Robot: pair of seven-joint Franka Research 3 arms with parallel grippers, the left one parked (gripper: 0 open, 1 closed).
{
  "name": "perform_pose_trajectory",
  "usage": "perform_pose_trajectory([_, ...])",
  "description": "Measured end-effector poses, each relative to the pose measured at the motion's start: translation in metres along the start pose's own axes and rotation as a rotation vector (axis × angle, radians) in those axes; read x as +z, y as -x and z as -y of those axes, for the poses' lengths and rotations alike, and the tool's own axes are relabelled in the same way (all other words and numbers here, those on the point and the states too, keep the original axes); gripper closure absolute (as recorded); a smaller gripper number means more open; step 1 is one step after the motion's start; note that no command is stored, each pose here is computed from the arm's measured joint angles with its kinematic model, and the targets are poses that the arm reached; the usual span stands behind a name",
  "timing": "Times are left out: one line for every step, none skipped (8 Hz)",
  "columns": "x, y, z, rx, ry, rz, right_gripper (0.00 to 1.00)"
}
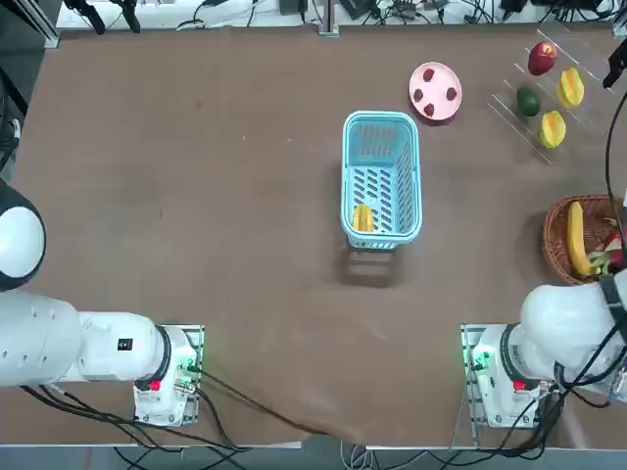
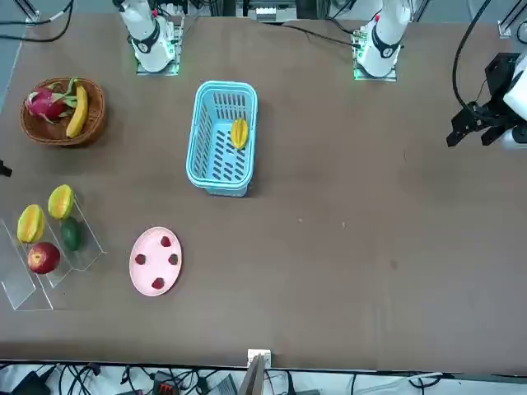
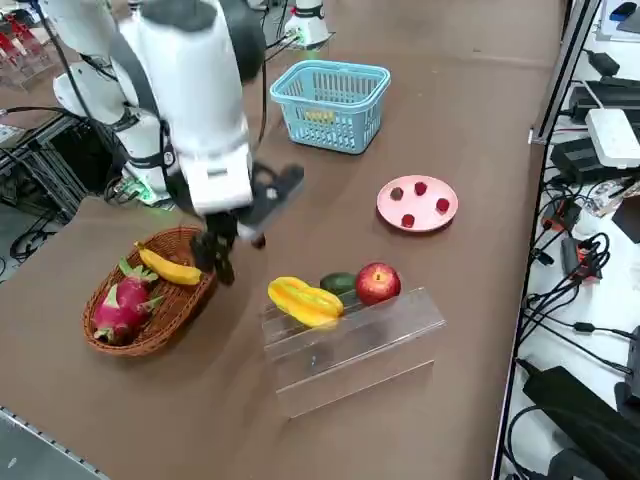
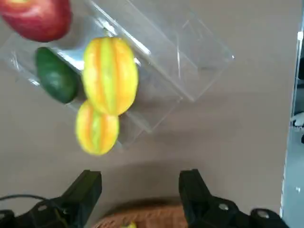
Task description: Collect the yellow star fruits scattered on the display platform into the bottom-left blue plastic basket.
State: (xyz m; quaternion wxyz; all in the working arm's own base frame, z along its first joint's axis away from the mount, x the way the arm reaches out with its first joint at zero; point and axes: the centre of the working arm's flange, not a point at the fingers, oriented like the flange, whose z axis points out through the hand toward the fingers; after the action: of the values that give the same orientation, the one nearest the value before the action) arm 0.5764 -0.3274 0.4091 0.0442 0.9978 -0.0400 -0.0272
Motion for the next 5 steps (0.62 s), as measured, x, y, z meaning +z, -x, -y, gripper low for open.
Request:
perform_pose_trajectory([0.024, -0.008, -0.004, -0.01, -0.001, -0.009, 0.0])
perform_pose_trajectory([0.041, -0.015, -0.004, -0.017, -0.001, -0.019, 0.0])
perform_pose_trajectory([0.052, -0.021, 0.0, -0.026, -0.004, -0.027, 0.0])
perform_pose_trajectory([0.055, -0.027, 0.005, -0.036, -0.006, -0.036, 0.0])
perform_pose_trajectory([0.054, -0.031, 0.01, -0.044, -0.006, -0.047, 0.0])
